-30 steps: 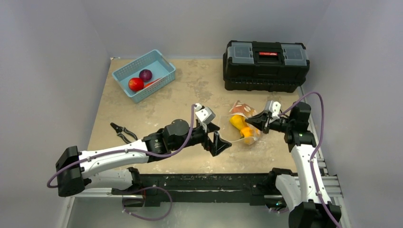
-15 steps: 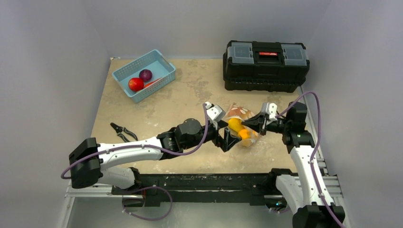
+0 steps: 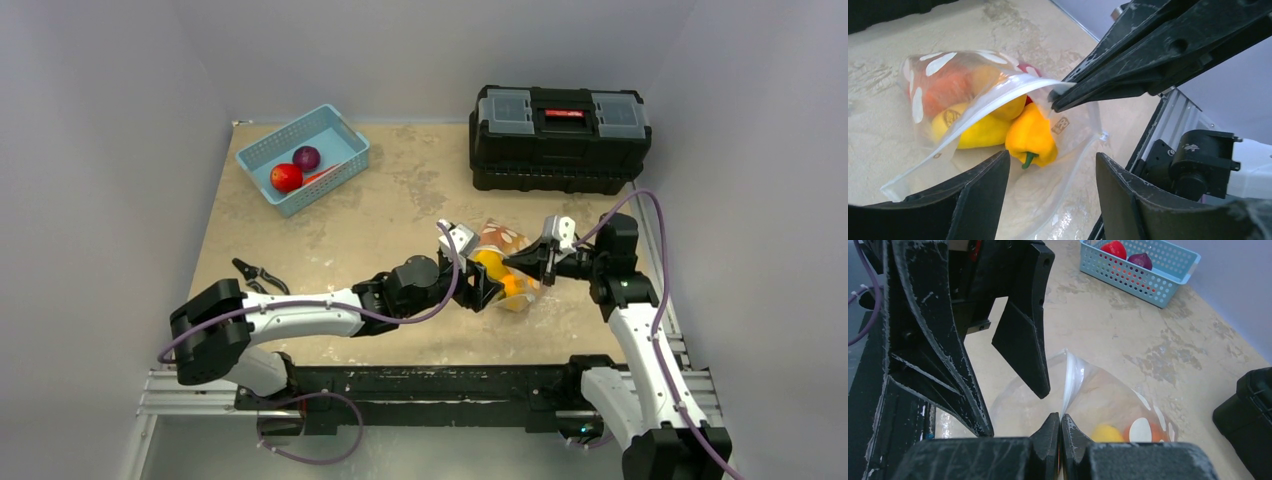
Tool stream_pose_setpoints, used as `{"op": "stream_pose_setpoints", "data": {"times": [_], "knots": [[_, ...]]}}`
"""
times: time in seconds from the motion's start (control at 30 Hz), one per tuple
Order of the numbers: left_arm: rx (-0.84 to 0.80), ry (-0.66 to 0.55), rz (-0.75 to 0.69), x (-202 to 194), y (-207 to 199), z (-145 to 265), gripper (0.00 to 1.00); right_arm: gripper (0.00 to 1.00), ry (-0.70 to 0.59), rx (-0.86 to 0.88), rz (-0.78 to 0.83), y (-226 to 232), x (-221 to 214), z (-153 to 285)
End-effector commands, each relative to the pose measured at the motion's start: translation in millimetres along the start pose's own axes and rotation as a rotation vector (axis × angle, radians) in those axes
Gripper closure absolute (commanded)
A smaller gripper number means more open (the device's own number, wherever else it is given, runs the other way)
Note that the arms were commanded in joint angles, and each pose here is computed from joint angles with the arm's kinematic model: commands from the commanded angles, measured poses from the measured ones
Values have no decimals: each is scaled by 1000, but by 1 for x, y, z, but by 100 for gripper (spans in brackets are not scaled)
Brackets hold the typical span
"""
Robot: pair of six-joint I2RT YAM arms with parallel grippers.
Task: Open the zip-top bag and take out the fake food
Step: Pick up the fake vegetable from the zipper food storage bag.
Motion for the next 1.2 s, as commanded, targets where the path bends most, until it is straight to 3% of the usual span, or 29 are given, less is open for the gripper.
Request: {"op": "stream_pose_setpoints", "data": {"times": [0.0, 0.23, 0.53, 1.07, 1.17], "knots": [[52, -60, 44, 5, 3, -2, 38, 100, -16, -18, 45, -5, 14, 0], [144, -30, 67, -7, 12, -17, 48, 100, -13, -21, 40, -6, 12, 0], [125, 25, 52, -26, 9, -37, 50, 100, -6, -25, 35, -8, 10, -1], [52, 34, 15, -61, 7, -61, 39, 100, 21, -53, 33, -13, 4, 1], [34, 38, -4, -67, 8, -62, 36, 80, 28, -48, 51, -12, 5, 3]]}}
Point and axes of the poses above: each gripper's point midway between its finger pads, its own z axis back along the fingers, its own y axis along the line the jaws close on, x = y × z, the point moved 6 cm from there along z, back along the fingers, and after that the axes turned 11 degrees about -z, right-handed, at the moved point
